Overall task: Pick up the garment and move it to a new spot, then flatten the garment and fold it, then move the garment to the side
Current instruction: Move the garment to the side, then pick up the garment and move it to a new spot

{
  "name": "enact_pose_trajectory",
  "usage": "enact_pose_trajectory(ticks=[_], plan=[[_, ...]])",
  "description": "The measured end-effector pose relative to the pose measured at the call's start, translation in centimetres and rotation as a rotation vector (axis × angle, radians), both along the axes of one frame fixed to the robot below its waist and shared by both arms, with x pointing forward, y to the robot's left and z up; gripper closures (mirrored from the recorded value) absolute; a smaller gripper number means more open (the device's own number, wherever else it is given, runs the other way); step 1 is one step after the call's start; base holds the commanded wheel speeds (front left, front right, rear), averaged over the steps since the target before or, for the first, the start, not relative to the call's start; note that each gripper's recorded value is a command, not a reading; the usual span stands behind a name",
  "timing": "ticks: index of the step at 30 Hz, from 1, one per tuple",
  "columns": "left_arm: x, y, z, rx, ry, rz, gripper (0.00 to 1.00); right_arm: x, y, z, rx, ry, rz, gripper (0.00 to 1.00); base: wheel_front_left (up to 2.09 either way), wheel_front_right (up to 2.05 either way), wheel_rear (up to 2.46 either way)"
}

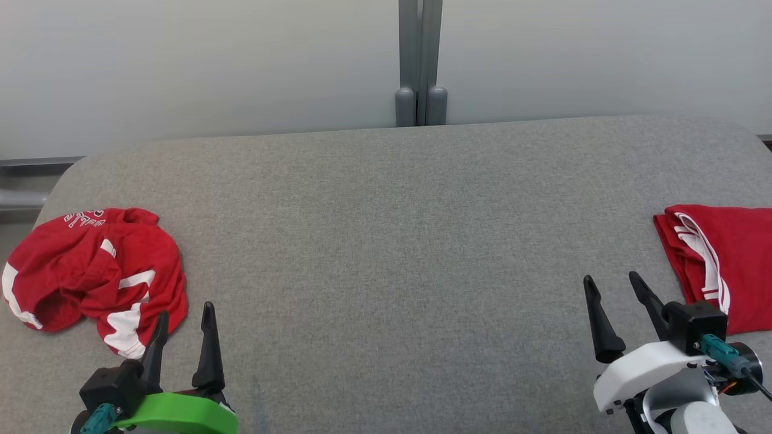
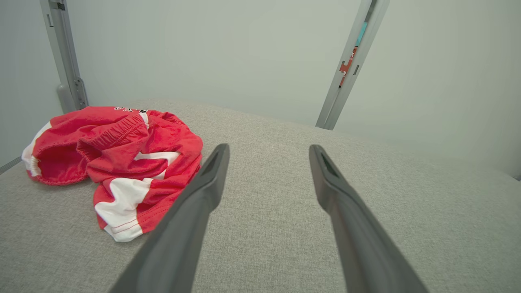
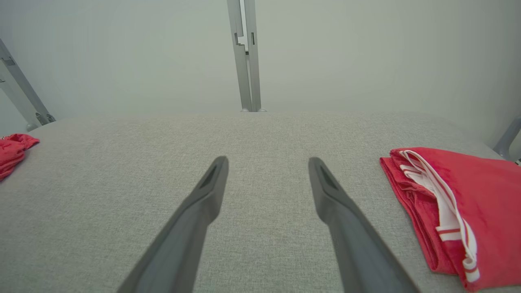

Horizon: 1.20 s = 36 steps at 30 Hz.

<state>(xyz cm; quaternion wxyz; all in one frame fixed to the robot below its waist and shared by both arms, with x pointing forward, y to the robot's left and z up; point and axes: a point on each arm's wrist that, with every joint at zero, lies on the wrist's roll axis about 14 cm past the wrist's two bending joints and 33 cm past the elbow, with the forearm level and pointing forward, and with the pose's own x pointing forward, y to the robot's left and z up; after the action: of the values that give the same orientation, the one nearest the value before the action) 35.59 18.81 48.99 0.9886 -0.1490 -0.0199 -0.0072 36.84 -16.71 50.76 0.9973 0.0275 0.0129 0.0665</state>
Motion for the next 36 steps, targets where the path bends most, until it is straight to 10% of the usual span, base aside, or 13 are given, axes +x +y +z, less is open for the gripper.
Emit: enact_pose_trajectory(ticks=[17,36], plan=[[-0.8,1.7,0.6,0.024,-0.016,0.047,0.00,0.7,3.1,-0.6,-0.001,0.007,0.087,0.00,0.00,0.00,0.00],[-7.1,11.0,0.9,0.097,-0.007,0.319,0.00,2.3,15.6,-1.0,0.023,0.005,0.434,0.00,0.00,0.00,0.00]])
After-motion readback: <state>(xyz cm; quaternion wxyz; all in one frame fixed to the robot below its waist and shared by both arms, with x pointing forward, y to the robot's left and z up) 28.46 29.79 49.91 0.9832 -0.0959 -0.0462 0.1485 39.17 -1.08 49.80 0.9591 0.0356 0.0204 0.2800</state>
